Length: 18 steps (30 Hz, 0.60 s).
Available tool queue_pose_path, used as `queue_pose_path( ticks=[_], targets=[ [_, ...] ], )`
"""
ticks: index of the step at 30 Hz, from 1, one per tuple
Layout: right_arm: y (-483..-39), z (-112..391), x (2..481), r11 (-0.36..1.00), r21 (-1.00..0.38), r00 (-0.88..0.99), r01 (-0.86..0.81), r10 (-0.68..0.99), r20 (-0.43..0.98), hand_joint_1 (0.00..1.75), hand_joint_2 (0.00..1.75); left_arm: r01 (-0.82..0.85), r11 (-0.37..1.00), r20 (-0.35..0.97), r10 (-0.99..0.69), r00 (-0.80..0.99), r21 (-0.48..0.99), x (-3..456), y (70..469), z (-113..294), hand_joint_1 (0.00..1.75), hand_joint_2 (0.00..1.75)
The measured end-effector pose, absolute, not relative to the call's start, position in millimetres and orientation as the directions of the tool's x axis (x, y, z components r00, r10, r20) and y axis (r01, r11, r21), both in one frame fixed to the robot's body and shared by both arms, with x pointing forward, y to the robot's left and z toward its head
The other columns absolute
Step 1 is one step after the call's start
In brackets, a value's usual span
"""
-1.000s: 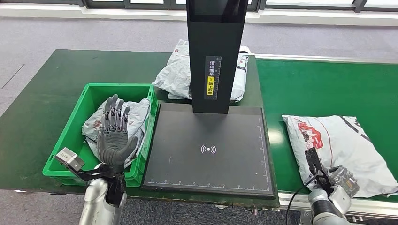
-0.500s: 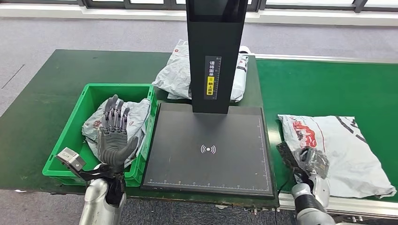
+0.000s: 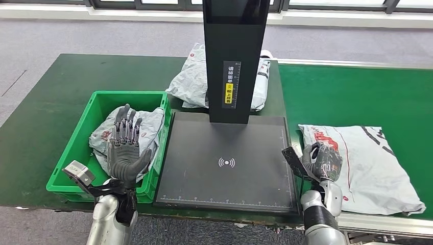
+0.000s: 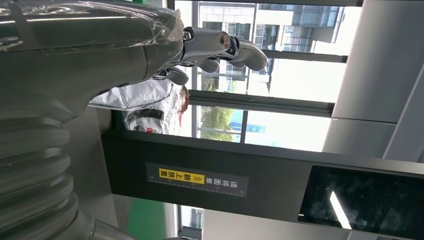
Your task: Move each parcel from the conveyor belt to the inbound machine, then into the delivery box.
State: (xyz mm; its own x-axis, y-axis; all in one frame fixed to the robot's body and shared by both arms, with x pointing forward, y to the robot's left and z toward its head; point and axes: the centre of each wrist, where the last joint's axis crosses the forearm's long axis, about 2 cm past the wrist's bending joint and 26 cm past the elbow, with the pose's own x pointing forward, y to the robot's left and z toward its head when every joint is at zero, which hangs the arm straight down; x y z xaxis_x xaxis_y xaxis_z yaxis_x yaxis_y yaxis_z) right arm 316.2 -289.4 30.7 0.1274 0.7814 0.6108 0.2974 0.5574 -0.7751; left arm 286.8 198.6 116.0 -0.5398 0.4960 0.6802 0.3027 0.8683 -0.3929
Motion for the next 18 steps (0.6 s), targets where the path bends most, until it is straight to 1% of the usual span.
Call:
queue_pose_path(
  ticks=[9, 10, 11, 13, 14, 15, 18],
  targets=[
    [-287, 33, 316, 0.564, -0.764, 0.102, 0.314, 0.780, 0.618, 1.75, 1.75, 0.302, 0.869, 0.681, 0.496, -0.540, -0.393, 287, 199, 116, 0.00, 1.75],
    [-287, 33, 315, 0.567, -0.756, 0.091, 0.327, 0.778, 0.622, 1.66, 1.75, 0.302, 0.869, 0.681, 0.495, -0.539, -0.393, 287, 199, 116, 0.00, 1.75],
    [-286, 34, 314, 0.566, -0.750, 0.080, 0.343, 0.778, 0.624, 1.29, 1.75, 0.301, 0.869, 0.682, 0.495, -0.539, -0.393, 287, 199, 116, 0.00, 1.75],
    [-284, 38, 312, 0.551, -0.748, 0.073, 0.371, 0.785, 0.615, 0.41, 1.75, 0.296, 0.871, 0.684, 0.492, -0.538, -0.393, 287, 198, 115, 0.00, 1.75],
    [-282, 40, 310, 0.536, -0.755, 0.077, 0.378, 0.794, 0.603, 0.06, 1.75, 0.294, 0.872, 0.686, 0.490, -0.538, -0.393, 287, 198, 115, 0.00, 1.75],
    [-281, 43, 310, 0.516, -0.766, 0.087, 0.383, 0.806, 0.586, 0.00, 1.75, 0.292, 0.872, 0.688, 0.489, -0.537, -0.392, 287, 198, 114, 0.00, 1.75],
    [-278, 49, 310, 0.445, -0.803, 0.145, 0.397, 0.833, 0.534, 0.00, 1.75, 0.288, 0.874, 0.691, 0.485, -0.536, -0.390, 287, 198, 114, 0.00, 1.75]
  ],
)
